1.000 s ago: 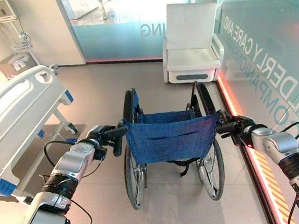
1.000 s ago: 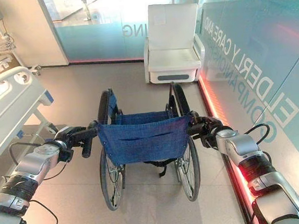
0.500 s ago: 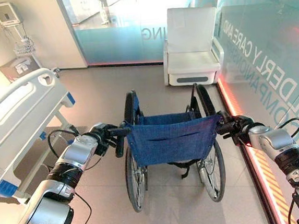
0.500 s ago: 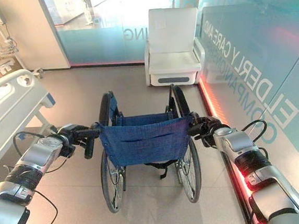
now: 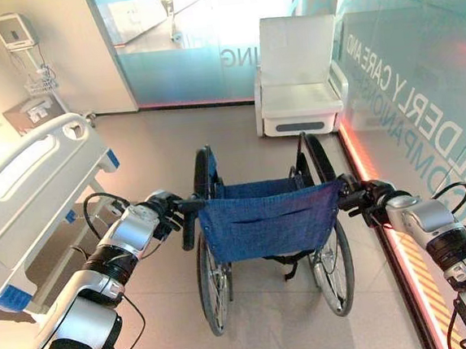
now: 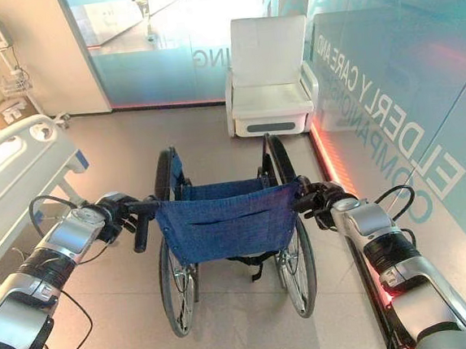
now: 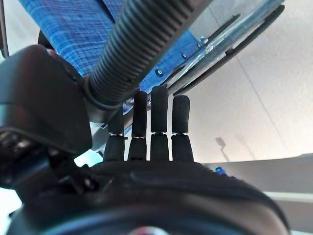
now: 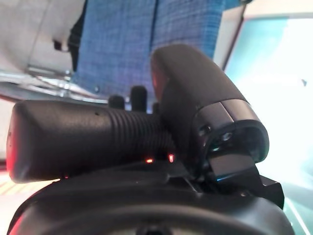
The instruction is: Push the wheelchair next to the bed
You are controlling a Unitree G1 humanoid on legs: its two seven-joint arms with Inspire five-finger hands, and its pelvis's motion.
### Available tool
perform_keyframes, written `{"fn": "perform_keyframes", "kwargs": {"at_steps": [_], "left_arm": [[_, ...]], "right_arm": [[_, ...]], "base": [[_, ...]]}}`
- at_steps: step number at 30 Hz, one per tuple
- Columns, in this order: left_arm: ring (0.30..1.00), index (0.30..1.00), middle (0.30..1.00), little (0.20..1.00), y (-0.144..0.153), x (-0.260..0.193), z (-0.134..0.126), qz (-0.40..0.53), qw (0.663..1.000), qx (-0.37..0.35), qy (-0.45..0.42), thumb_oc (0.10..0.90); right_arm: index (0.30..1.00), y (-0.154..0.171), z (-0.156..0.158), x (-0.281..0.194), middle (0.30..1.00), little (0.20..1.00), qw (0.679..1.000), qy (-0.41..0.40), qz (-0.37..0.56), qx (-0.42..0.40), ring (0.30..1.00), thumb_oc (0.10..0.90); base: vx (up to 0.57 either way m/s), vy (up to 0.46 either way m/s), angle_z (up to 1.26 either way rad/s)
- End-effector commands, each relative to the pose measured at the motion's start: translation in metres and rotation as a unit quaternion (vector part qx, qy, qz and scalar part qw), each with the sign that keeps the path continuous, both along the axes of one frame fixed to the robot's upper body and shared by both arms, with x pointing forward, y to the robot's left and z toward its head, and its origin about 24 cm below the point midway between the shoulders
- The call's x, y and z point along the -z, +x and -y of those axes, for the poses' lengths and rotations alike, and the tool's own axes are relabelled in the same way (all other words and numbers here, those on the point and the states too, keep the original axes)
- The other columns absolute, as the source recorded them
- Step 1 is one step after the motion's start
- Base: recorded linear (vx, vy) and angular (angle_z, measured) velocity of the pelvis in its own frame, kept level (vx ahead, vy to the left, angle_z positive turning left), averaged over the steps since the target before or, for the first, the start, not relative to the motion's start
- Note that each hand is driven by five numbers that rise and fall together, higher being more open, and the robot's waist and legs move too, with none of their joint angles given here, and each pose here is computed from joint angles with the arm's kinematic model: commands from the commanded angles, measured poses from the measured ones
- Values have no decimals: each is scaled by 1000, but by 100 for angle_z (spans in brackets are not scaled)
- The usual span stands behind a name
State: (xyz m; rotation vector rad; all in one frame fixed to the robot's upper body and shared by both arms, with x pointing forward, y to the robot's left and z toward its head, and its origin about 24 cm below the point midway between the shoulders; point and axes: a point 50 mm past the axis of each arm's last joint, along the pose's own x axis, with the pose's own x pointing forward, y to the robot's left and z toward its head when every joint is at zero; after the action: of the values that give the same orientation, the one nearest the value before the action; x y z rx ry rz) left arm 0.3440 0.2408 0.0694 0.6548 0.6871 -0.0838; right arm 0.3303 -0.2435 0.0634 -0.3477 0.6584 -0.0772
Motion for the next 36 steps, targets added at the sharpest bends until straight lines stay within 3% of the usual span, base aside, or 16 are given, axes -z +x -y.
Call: {"fn": "perform_keyframes", "kwargs": {"at_steps": [1, 4, 10, 24, 29, 36], "left_arm": [[300, 300, 300, 300, 23, -20, 79, 32, 980, 78, -183, 400], [300, 300, 300, 300, 17, -10, 96, 24, 956, 46, -290, 400], [300, 300, 300, 300, 8, 3, 118, 9, 917, 6, -399, 400], [300, 300, 300, 300, 1, 6, 119, 20, 933, 66, -354, 400], [300, 300, 300, 300, -2, 4, 128, 28, 908, 43, -417, 400], [300, 300, 300, 300, -14, 4, 146, 22, 841, 3, -541, 400]], "right_arm": [[300, 31, -86, -44, 300, 300, 978, 117, 89, -146, 300, 400], [300, 29, -87, -39, 300, 300, 978, 120, 88, -144, 300, 400], [300, 27, -90, -35, 300, 300, 977, 134, 93, -140, 300, 400], [300, 26, -87, -41, 300, 300, 973, 156, 108, -132, 300, 400], [300, 24, -88, -36, 300, 300, 970, 178, 107, -125, 300, 400], [300, 19, -94, -31, 300, 300, 959, 235, 113, -114, 300, 400]], "base": [[24, 86, 0], [9, 71, 1], [-4, 34, 0], [-24, -24, 0], [0, 0, 0], [0, 1, 0]]}}
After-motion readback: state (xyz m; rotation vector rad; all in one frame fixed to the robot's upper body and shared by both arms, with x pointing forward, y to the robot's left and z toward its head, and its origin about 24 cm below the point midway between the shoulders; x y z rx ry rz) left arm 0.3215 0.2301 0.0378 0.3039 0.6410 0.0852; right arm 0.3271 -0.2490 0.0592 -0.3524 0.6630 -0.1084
